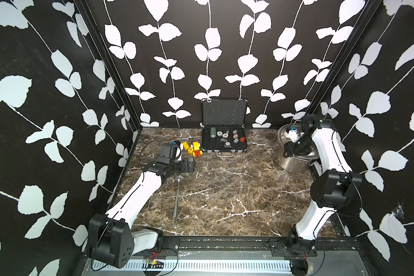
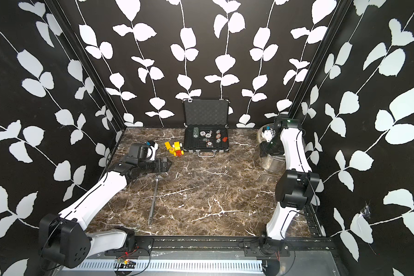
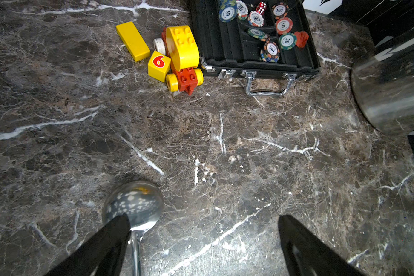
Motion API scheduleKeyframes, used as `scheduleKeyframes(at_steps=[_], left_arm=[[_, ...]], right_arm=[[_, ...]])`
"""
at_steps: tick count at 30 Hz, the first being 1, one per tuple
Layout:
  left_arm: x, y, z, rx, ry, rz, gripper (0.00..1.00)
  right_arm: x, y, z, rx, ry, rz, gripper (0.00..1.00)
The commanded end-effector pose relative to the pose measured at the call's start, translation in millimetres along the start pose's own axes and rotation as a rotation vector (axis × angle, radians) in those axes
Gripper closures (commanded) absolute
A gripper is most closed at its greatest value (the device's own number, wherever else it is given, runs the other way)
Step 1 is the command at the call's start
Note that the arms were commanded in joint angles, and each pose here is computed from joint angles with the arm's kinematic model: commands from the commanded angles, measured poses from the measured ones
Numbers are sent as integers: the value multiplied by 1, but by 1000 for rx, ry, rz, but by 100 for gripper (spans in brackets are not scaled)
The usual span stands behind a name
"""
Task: Stir the soup with a spoon
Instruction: Move the pan to the center of the board.
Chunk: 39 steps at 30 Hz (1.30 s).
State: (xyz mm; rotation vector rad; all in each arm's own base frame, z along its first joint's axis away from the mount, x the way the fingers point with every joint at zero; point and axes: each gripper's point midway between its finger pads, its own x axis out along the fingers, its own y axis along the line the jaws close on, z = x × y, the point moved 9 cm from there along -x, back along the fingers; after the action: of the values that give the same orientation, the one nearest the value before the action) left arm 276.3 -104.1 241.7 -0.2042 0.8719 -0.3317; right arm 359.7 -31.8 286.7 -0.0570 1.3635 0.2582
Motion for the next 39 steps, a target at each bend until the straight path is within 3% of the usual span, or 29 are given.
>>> scheduleKeyframes(at_steps=[1, 9, 14, 26, 39], left_arm=[[-6, -3, 2, 23, -12, 3, 1], [-12, -2, 2, 35, -31, 22, 1], [-13, -2, 1, 26, -34, 22, 1], [-13, -1, 2, 25, -42, 32, 1], [-18, 1, 1, 36, -65, 57, 1]], right_arm=[[4, 0, -4, -32, 61, 27, 40], [10, -5, 0, -100, 56, -5, 42], [18, -6, 2, -150, 87, 17, 57], [24, -2, -7, -240, 134, -18, 62], [24, -5, -5, -271, 144, -79, 82]])
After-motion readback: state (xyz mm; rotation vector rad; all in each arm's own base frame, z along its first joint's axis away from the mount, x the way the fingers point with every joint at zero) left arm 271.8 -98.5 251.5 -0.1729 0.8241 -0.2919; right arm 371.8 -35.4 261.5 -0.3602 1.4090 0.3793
